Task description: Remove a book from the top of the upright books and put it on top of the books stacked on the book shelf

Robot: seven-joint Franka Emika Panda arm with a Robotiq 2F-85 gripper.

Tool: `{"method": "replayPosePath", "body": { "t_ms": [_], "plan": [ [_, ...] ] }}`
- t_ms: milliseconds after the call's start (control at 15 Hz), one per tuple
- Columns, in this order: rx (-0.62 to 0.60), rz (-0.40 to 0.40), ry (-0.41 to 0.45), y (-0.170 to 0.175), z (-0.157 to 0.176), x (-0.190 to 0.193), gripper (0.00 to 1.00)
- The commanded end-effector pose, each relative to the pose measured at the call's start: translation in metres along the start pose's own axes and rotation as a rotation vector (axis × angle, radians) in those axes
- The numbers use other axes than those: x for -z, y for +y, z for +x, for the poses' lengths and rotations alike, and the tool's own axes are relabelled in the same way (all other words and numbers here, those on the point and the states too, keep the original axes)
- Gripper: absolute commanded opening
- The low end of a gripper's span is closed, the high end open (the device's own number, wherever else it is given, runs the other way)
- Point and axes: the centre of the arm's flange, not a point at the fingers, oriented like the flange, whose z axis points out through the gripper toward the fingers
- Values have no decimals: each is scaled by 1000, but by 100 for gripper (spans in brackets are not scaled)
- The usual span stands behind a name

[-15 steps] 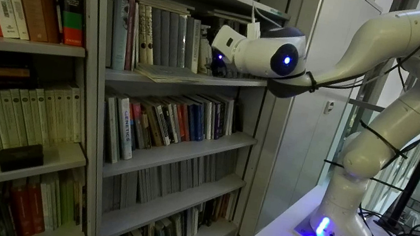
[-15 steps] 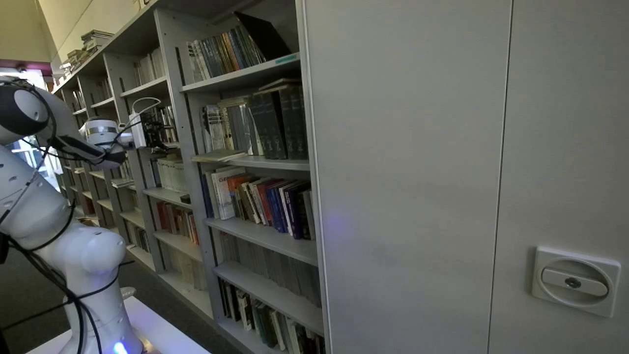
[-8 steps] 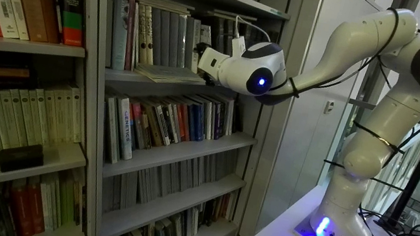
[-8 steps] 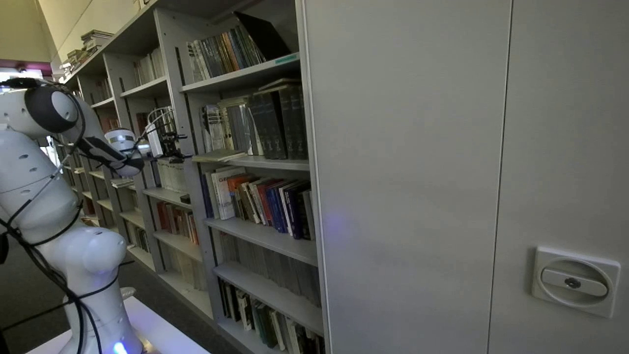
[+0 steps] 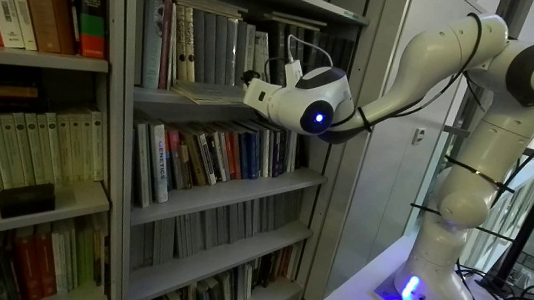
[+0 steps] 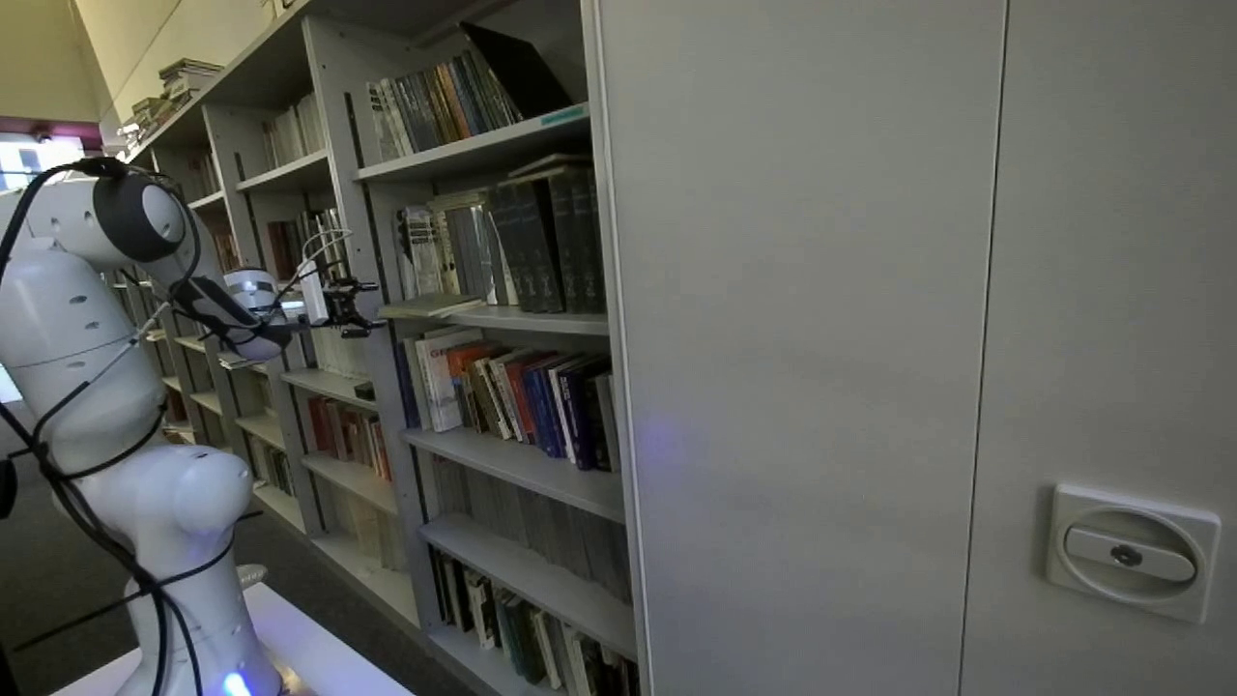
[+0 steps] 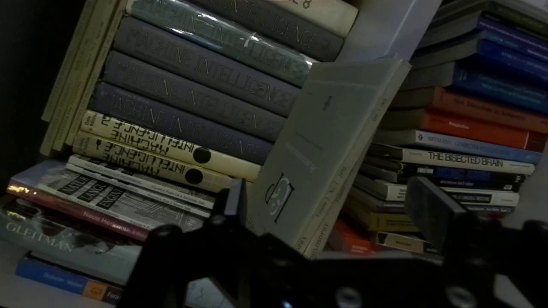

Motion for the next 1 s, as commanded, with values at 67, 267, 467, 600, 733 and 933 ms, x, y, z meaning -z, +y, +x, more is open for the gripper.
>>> {"method": "replayPosePath", "body": {
  "t_ms": [67, 267, 467, 600, 733, 933],
  "plan": [
    [30, -5, -21, -5, 2, -3, 68],
    [29, -2, -17, -5, 5, -2, 44],
    [23, -10, -7, 0, 11, 0, 20],
    [19, -24, -3, 7, 13, 2, 6],
    [12, -37, 3, 15, 15, 4, 0],
    [26, -68, 15, 26, 19, 3, 0]
  ]
}}
